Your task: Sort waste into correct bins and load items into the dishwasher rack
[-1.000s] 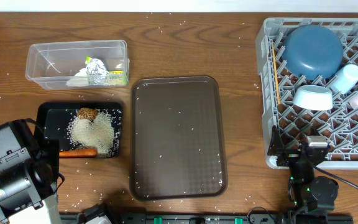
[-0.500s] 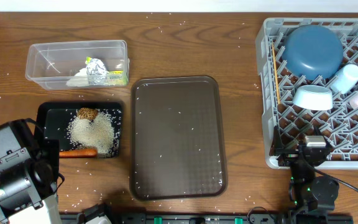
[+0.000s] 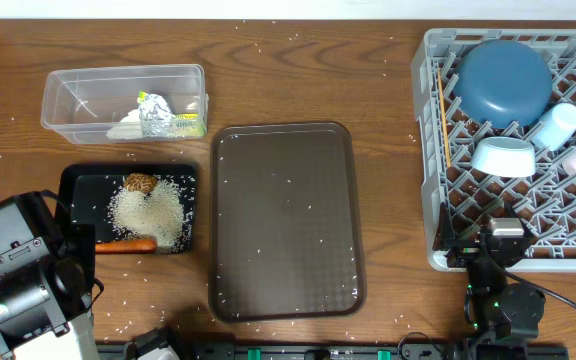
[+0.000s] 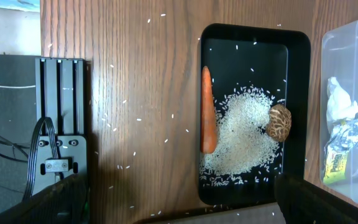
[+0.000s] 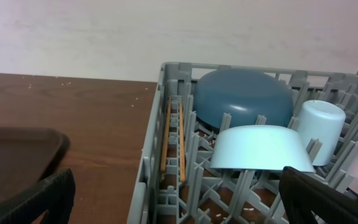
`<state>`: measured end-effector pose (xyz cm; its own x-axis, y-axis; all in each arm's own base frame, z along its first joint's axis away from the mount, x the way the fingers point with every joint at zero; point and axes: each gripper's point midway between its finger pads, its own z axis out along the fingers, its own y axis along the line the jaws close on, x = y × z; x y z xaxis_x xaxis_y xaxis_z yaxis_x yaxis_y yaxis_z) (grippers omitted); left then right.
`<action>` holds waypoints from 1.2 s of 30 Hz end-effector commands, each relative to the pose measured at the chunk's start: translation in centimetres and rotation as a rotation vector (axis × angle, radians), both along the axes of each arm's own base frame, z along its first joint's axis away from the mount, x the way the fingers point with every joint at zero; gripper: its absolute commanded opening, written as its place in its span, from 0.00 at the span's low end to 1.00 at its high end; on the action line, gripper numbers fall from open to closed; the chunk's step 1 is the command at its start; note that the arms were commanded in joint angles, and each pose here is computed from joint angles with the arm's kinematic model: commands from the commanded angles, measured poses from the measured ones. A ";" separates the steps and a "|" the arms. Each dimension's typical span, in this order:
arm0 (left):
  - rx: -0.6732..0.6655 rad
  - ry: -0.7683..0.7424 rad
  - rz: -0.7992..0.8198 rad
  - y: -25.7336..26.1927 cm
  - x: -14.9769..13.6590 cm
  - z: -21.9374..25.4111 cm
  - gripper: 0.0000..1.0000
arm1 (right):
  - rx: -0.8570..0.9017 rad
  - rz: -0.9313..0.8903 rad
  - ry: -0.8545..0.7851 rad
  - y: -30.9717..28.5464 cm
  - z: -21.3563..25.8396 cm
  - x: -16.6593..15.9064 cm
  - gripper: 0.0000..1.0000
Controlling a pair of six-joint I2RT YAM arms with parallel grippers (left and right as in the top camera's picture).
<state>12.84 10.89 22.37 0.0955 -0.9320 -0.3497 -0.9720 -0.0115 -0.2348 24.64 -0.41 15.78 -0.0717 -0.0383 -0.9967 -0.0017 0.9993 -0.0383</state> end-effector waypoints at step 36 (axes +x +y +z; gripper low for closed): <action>0.420 -0.724 -0.678 -6.5 12.2 -10.6 0.98 | -0.019 0.001 0.000 0.1 0.0 0.0 0.99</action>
<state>25.26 4.22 11.82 -0.0934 -0.7313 -0.6757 -0.3907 0.6511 -0.6507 24.65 -0.47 15.77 -0.0723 -0.0444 -0.9964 0.0012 0.9990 -0.0446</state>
